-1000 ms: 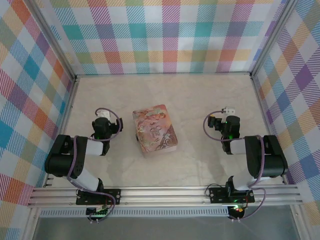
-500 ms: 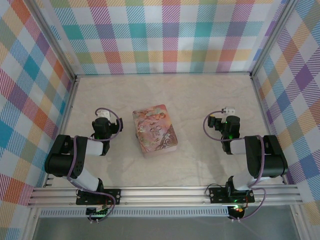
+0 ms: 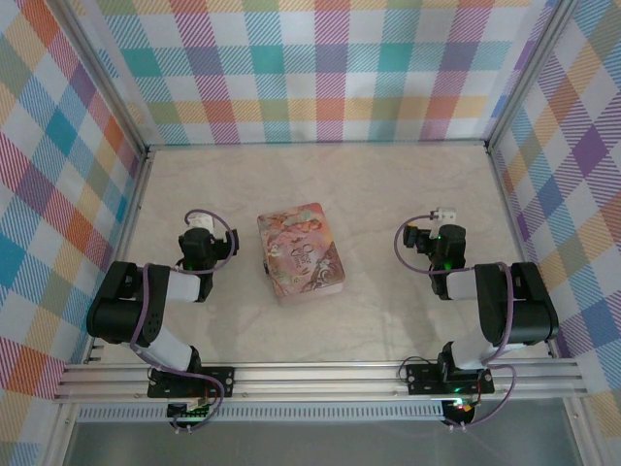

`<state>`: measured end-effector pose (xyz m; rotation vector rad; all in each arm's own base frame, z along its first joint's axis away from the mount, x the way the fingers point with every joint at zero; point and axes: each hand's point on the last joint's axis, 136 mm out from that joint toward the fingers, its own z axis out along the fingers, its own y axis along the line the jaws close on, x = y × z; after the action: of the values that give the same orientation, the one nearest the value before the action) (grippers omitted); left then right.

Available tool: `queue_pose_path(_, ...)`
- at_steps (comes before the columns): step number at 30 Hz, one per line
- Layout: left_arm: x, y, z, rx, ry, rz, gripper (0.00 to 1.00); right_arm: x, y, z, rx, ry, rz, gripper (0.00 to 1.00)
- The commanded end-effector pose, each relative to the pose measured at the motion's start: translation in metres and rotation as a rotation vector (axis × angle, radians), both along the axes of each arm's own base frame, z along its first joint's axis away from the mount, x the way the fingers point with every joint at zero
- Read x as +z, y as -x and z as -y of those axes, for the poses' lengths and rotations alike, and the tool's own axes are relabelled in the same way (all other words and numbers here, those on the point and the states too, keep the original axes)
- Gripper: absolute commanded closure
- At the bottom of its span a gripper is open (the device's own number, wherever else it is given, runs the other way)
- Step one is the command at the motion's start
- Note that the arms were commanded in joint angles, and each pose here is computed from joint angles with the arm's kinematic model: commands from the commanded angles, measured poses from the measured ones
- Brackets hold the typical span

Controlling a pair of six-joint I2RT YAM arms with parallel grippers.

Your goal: Unlock a padlock with a key

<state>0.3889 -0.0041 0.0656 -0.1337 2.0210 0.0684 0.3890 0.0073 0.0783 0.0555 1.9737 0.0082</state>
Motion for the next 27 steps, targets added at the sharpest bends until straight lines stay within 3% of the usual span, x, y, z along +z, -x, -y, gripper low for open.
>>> queue_pose_path(1, 0.015, -0.007, 0.0, -0.006, 0.012, 0.049, 0.0, 0.015, -0.008, -0.001, 0.008, -0.009, 0.049, 0.0)
queue_pose_path(10, 0.032, -0.013, -0.002, 0.006, 0.007, -0.006, 0.0, 0.024, -0.007, -0.001, 0.009, -0.007, 0.057, 0.0)
queue_pose_path(18, 0.094, -0.014, -0.008, 0.057, 0.035, 0.058, 0.0, 0.077, 0.0, -0.003, 0.008, -0.053, 0.032, 0.0)
queue_pose_path(20, 0.115, -0.019, 0.003, 0.008, 0.096, 0.062, 0.0, 0.096, 0.004, -0.006, 0.001, -0.12, 0.041, 0.0)
queue_pose_path(23, 0.137, -0.024, 0.014, -0.002, 0.329, 0.032, 0.0, 0.119, 0.017, -0.015, -0.018, -0.307, 0.029, 0.0)
queue_pose_path(25, 0.148, -0.029, 0.033, -0.102, 0.47, 0.005, 0.0, 0.115, 0.035, -0.008, -0.163, -0.492, -0.079, 0.0)
queue_pose_path(27, 0.155, -0.034, 0.046, -0.169, 0.572, -0.018, 0.0, 0.121, 0.041, -0.03, -0.05, -0.557, -0.119, 0.0)
